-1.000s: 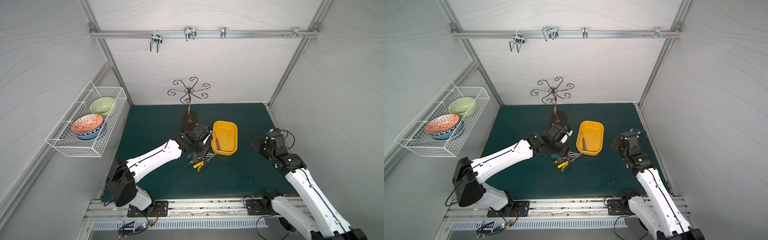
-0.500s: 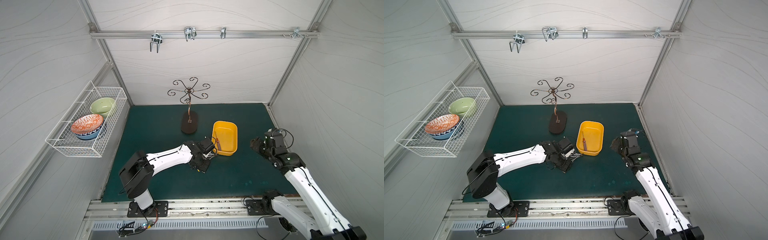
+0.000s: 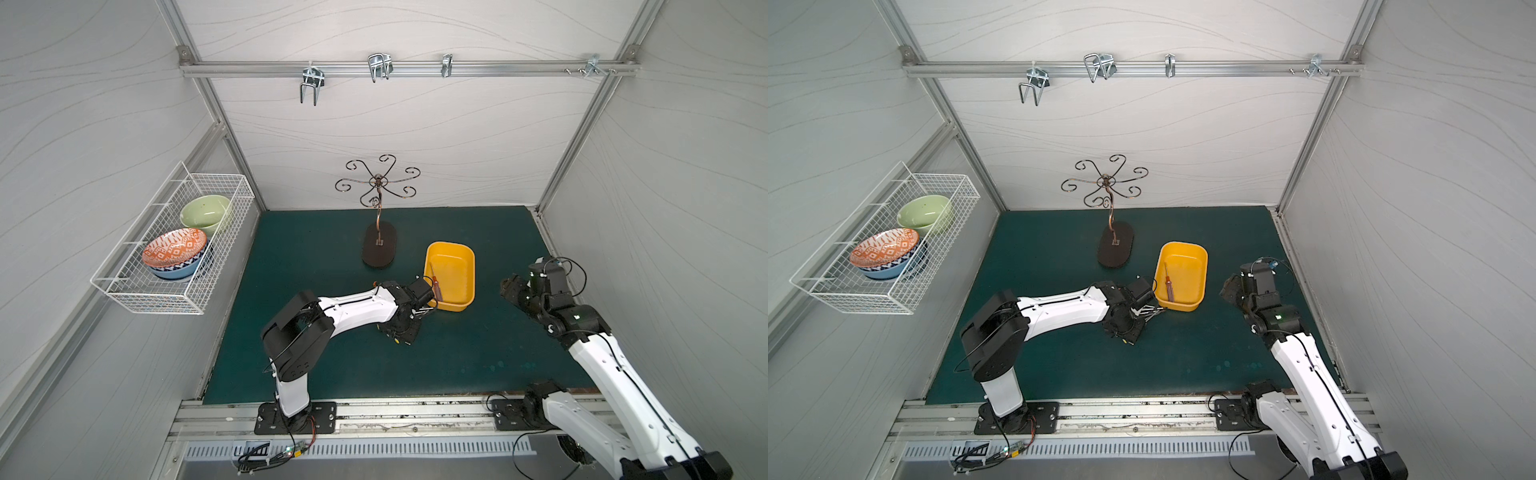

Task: Put the screwdriver on the desktop into the storage box
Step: Pick up the screwdriver from the center of the board.

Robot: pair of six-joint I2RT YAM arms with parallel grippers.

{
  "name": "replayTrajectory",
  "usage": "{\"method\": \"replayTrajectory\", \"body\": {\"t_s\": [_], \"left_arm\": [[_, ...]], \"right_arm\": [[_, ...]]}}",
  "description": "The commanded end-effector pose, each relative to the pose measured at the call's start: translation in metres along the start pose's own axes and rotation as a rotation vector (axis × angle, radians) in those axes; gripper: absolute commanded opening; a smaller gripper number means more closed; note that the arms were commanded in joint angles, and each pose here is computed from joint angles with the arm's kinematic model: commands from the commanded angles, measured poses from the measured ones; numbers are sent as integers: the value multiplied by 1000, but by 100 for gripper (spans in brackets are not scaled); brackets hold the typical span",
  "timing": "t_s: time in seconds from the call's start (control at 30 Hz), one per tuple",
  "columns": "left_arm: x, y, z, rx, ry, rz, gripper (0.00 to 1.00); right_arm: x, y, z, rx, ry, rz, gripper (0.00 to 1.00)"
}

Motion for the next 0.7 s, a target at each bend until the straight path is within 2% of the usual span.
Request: {"method": "replayTrajectory", "body": {"t_s": [0.0, 0.43, 0.67], "left_arm": [[-4, 14, 3, -21, -3, -1, 44], [-8, 15, 19, 7, -18, -7, 31], [-12, 12, 12, -7, -20, 12, 27]], "right_arm": [[3, 4, -3, -4, 5, -1, 65], [5, 5, 0, 3, 5, -2, 65], [5, 5, 0, 1, 4, -1, 65]]}}
Point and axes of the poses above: each gripper's point midway between its finger pads, its own z axis out along the fingers, its own x axis along the line the jaws close on, y = z × x, the point moved 5 cm from there along -z, back along the fingers, and after that the axes turned 6 degrees about z, right-handed, at the moved point
